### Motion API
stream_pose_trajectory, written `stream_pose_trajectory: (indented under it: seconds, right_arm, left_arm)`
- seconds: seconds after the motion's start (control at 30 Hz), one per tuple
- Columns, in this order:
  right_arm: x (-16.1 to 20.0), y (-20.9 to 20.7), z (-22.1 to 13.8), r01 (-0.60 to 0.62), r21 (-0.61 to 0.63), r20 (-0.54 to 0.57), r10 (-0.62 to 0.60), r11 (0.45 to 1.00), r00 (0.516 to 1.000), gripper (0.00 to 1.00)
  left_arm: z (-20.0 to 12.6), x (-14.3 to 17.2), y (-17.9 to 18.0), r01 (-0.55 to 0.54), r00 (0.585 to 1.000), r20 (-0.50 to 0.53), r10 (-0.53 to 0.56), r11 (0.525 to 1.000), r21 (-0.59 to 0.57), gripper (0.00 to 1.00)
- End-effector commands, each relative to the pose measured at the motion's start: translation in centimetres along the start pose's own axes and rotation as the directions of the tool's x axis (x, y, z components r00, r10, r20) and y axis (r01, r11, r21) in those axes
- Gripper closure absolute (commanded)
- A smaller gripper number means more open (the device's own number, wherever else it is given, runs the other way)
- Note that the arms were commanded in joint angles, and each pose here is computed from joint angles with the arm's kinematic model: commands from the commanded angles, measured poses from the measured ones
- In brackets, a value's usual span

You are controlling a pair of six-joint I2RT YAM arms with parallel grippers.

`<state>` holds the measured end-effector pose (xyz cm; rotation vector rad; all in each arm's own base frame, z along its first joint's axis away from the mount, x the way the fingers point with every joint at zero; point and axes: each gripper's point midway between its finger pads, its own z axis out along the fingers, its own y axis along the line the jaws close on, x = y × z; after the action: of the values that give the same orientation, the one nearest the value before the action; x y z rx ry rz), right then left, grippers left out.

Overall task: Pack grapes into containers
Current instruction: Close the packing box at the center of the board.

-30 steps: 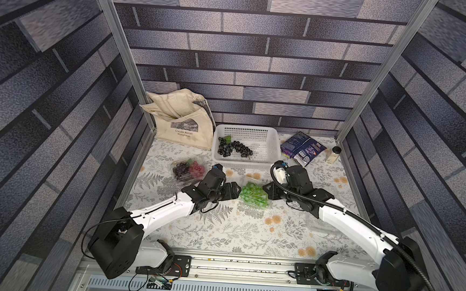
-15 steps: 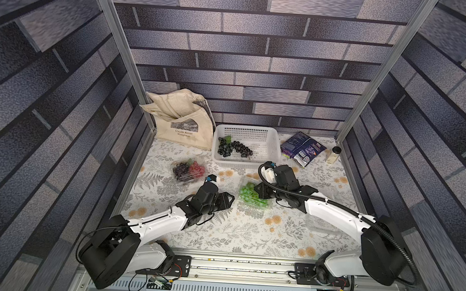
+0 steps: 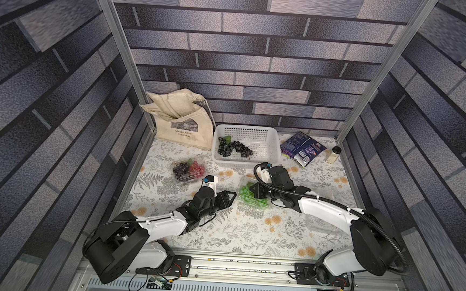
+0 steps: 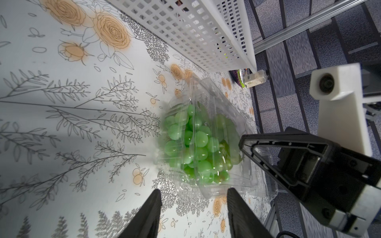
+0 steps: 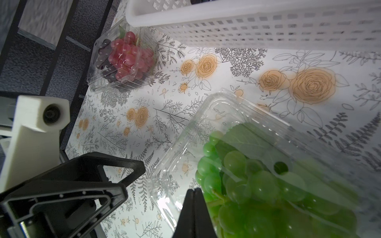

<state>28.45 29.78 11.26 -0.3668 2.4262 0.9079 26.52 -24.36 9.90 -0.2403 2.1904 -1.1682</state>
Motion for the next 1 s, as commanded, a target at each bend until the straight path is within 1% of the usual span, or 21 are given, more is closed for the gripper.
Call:
stream_pose_trajectory:
  seconds: [0.0, 0.1, 0.5, 0.97]
  right_arm:
    - [0.6, -0.1, 0.5, -0.010, -0.007, -0.004, 0.010, 1.000, 1.000, 1.00]
    - [0.8, -0.3, 0.6, -0.011, 0.003, -0.007, 0.011, 1.000, 1.000, 1.00]
    - [1.8, -0.9, 1.2, -0.023, 0.012, -0.029, 0.023, 1.000, 0.999, 1.00]
    - [2.2, -1.2, 1.3, -0.037, 0.018, -0.031, 0.037, 0.999, 0.999, 1.00]
  left_arm:
    - [0.3, -0.1, -0.9, 0.025, 1.000, 0.015, -0.026, 0.998, 0.065, 0.47]
    - [0.7, 0.4, -0.5, 0.041, 0.999, 0.000, -0.041, 0.997, 0.063, 0.47]
    - [1.3, 1.2, 0.7, 0.081, 0.997, -0.005, -0.081, 0.994, 0.069, 0.49]
    - [2.8, 2.0, 2.5, 0.162, 0.987, 0.004, -0.164, 0.980, 0.112, 0.58]
